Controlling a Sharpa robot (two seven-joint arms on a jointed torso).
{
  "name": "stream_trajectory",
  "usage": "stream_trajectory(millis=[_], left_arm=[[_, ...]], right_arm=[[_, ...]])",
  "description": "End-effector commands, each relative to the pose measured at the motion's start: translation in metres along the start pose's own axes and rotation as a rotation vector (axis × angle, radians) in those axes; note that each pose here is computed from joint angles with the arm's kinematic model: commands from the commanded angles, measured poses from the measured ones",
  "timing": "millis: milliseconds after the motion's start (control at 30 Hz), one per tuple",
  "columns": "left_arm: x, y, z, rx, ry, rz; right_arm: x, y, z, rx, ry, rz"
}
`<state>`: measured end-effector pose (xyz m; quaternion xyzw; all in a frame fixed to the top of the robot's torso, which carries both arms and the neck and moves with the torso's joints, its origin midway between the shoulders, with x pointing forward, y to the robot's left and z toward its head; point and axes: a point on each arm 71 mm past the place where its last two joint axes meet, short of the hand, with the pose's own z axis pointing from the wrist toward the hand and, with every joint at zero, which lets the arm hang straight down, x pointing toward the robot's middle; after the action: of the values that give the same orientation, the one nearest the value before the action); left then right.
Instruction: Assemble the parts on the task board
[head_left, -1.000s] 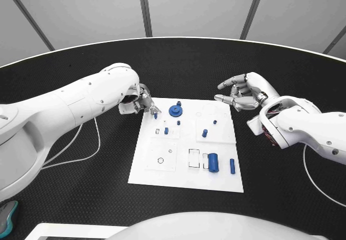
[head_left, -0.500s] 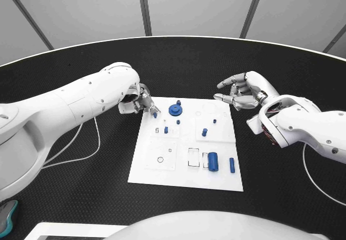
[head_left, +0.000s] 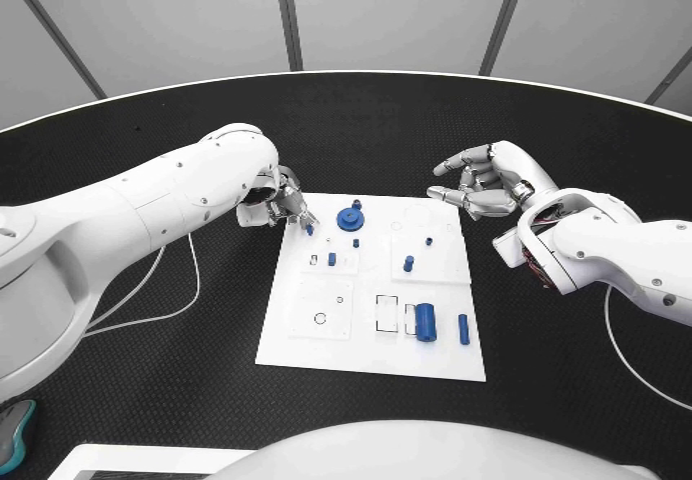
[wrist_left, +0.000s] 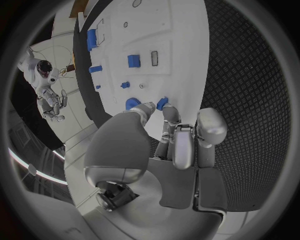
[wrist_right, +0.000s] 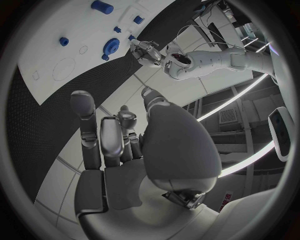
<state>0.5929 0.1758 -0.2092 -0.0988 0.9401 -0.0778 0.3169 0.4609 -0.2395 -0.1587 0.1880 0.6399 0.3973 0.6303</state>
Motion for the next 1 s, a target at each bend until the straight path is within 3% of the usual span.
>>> stream_trajectory(millis=[33, 1000], left_arm=[[0.0001, -0.0001, 0.0000, 0.000, 0.002, 0.001], [0.0017, 0.0006, 0.0000, 0.009, 0.031, -0.008]], right_arm=[[0.0000, 0.0000, 0.0000, 0.000, 0.000, 0.000], [0.0010, 0.0008, 0.0002, -0.002, 0.004, 0.001]])
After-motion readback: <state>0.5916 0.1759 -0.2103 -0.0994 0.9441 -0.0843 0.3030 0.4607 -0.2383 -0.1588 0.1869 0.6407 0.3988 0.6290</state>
